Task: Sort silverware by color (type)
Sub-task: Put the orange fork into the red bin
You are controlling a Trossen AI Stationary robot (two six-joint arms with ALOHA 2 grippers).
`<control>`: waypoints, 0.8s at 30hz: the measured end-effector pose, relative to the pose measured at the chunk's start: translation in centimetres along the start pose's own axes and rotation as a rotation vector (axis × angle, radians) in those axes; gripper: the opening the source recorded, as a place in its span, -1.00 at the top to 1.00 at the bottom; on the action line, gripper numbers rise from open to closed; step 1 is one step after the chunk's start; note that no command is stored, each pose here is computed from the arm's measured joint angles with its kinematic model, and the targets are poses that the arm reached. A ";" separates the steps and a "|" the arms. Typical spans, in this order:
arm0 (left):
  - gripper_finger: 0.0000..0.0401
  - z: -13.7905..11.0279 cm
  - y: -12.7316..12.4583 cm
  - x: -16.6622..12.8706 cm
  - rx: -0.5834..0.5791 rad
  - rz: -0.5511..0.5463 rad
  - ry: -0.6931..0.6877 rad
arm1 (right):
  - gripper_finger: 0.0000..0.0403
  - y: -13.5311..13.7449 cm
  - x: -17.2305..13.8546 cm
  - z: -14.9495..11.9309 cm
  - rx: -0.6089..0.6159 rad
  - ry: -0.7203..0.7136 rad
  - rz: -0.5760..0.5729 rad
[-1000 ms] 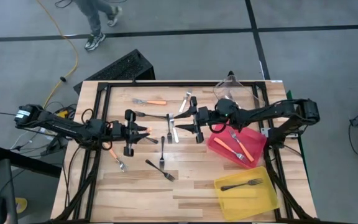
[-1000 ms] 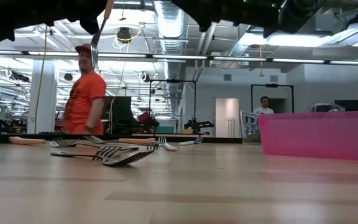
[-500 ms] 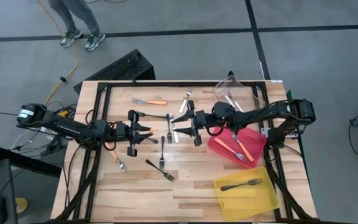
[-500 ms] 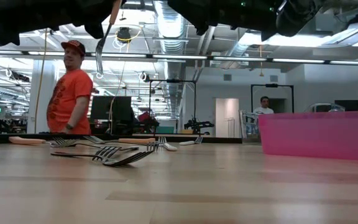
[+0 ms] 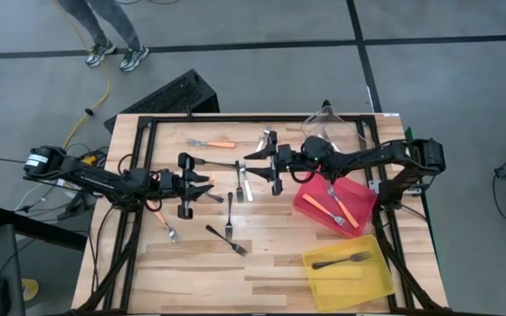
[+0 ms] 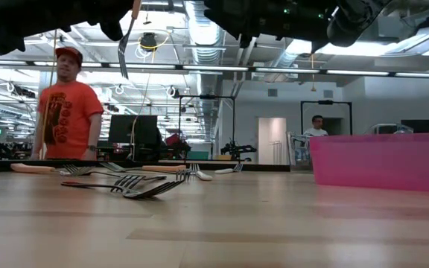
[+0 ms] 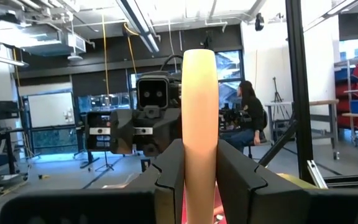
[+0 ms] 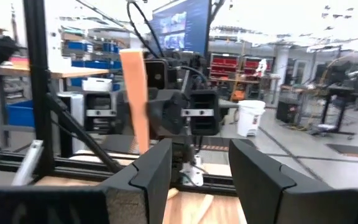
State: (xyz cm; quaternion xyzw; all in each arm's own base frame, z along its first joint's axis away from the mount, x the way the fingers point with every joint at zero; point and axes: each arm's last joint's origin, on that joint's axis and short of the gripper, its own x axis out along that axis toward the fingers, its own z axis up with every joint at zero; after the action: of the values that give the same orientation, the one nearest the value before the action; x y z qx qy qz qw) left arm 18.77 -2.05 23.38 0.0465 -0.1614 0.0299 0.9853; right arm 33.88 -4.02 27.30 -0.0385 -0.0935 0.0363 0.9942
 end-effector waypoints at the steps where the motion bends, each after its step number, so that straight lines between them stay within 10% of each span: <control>1: 0.73 0.0 0.0 0.0 0.000 0.001 -0.003 | 0.09 -0.1 0.0 0.0 -0.013 -0.001 -0.010; 24: 0.73 1.3 1.3 0.0 -0.094 -0.025 -0.146 | -0.22 -1.1 0.0 3.0 -0.095 0.011 0.069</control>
State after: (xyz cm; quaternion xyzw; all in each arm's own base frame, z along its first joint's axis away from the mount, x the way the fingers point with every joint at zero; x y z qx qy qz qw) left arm 18.32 -0.93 24.68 0.0043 -0.2335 0.0067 0.9723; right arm 33.38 -4.94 30.33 -0.0889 -0.0884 0.0658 0.9899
